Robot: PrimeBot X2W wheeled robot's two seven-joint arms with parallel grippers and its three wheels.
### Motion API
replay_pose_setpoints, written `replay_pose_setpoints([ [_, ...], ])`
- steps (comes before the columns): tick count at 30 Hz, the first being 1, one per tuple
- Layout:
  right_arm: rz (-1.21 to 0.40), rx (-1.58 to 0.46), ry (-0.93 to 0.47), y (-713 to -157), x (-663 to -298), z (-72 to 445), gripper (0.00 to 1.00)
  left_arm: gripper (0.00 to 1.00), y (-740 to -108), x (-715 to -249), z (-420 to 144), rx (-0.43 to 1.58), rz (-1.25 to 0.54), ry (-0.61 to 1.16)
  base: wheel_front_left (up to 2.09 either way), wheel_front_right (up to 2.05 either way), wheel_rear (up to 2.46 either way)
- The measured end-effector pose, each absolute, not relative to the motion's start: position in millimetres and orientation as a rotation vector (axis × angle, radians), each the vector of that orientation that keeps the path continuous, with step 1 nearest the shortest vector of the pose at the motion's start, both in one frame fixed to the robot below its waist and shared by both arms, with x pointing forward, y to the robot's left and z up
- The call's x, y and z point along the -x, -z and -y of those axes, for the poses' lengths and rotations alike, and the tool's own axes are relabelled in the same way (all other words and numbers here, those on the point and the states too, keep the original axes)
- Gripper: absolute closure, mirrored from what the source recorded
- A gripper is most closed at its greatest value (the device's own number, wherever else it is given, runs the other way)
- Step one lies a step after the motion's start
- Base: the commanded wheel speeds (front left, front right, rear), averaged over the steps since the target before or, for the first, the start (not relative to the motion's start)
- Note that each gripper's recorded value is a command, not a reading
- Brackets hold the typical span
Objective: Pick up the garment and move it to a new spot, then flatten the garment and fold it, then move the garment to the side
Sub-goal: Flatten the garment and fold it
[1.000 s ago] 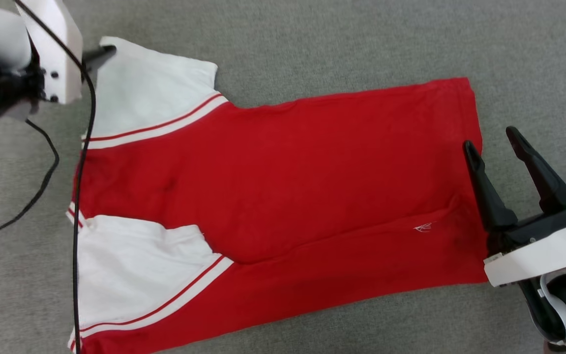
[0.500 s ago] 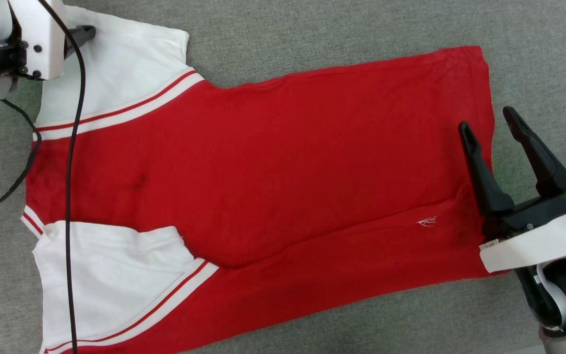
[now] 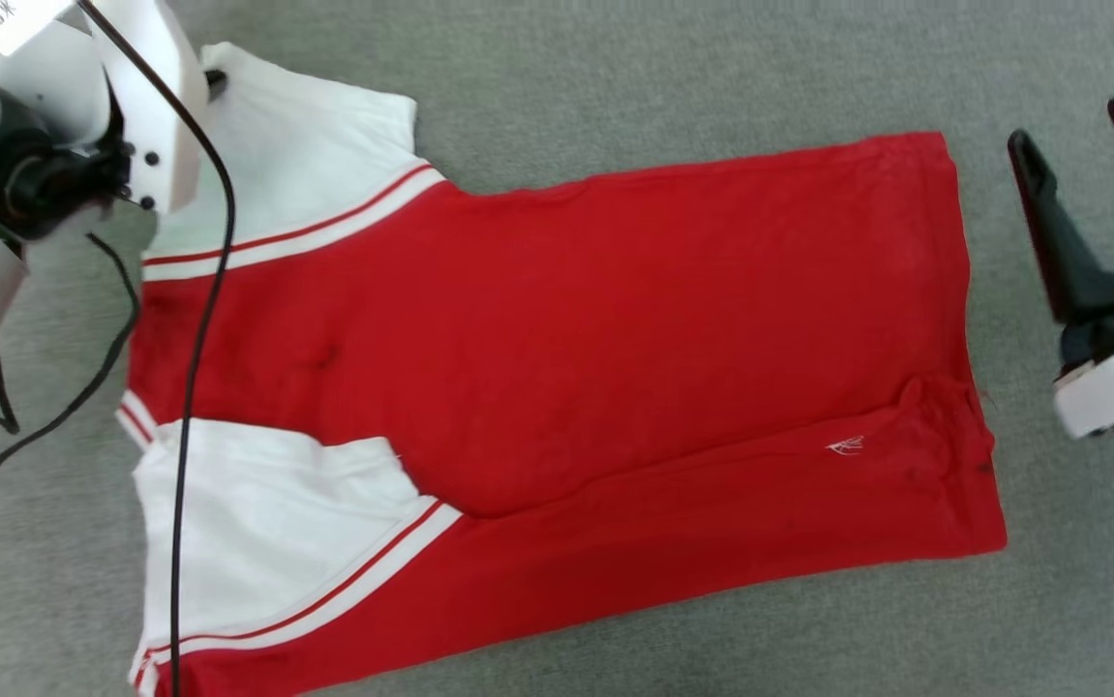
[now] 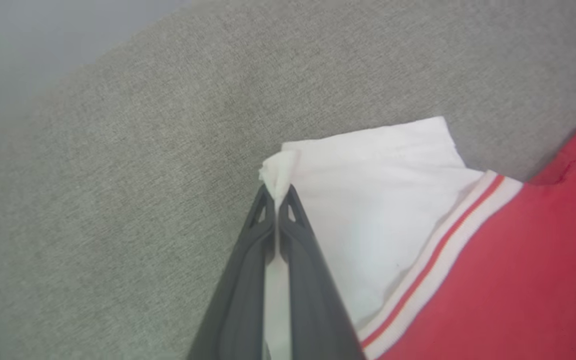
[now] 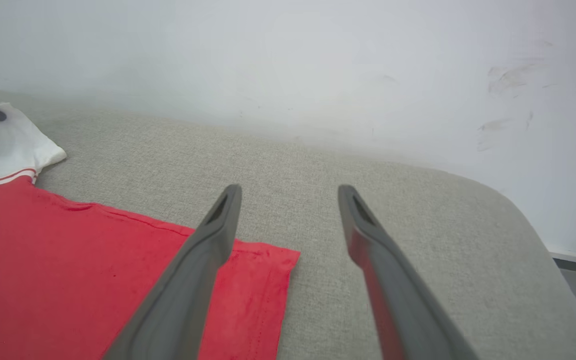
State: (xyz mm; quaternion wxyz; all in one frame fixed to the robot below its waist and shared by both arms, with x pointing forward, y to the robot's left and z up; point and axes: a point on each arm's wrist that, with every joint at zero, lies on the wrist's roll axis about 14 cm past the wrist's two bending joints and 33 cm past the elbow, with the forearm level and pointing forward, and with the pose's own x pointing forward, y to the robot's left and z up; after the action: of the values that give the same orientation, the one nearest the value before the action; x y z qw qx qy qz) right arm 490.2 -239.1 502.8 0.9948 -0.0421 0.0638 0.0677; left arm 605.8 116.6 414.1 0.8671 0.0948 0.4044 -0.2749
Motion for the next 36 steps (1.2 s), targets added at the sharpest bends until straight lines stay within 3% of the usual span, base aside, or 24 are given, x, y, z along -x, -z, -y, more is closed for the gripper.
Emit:
replay_pose_setpoints([
  [3, -0.273, 0.16, -0.189, -506.5, -506.5, 244.4, 0.0, 1.0, -437.7, -595.5, -121.7, -0.221, -0.752, 0.588, 0.0, 0.0, 0.0],
  [12, -0.725, 0.21, -0.299, -461.2, -510.6, 237.0, 0.0, 1.0, -461.7, -578.2, -123.6, -0.251, -0.64, 0.62, 0.0, 0.0, 0.0],
  [18, -0.91, 0.274, -0.306, -435.4, -518.3, 239.1, 0.0, 1.0, -463.3, -573.3, -122.3, -0.264, -0.609, 0.637, 0.0, 0.0, 0.0],
  [26, -1.03, 0.279, -0.292, -396.1, -534.0, 236.1, 0.0, 1.0, -456.6, -572.8, -120.8, -0.269, -0.596, 0.651, 0.0, 0.0, 0.0],
  [36, -1.127, 0.301, -0.315, -354.6, -524.4, 230.8, 0.0, 1.0, -451.0, -574.9, -126.8, -0.265, -0.588, 0.64, 0.0, 0.0, 0.0],
])
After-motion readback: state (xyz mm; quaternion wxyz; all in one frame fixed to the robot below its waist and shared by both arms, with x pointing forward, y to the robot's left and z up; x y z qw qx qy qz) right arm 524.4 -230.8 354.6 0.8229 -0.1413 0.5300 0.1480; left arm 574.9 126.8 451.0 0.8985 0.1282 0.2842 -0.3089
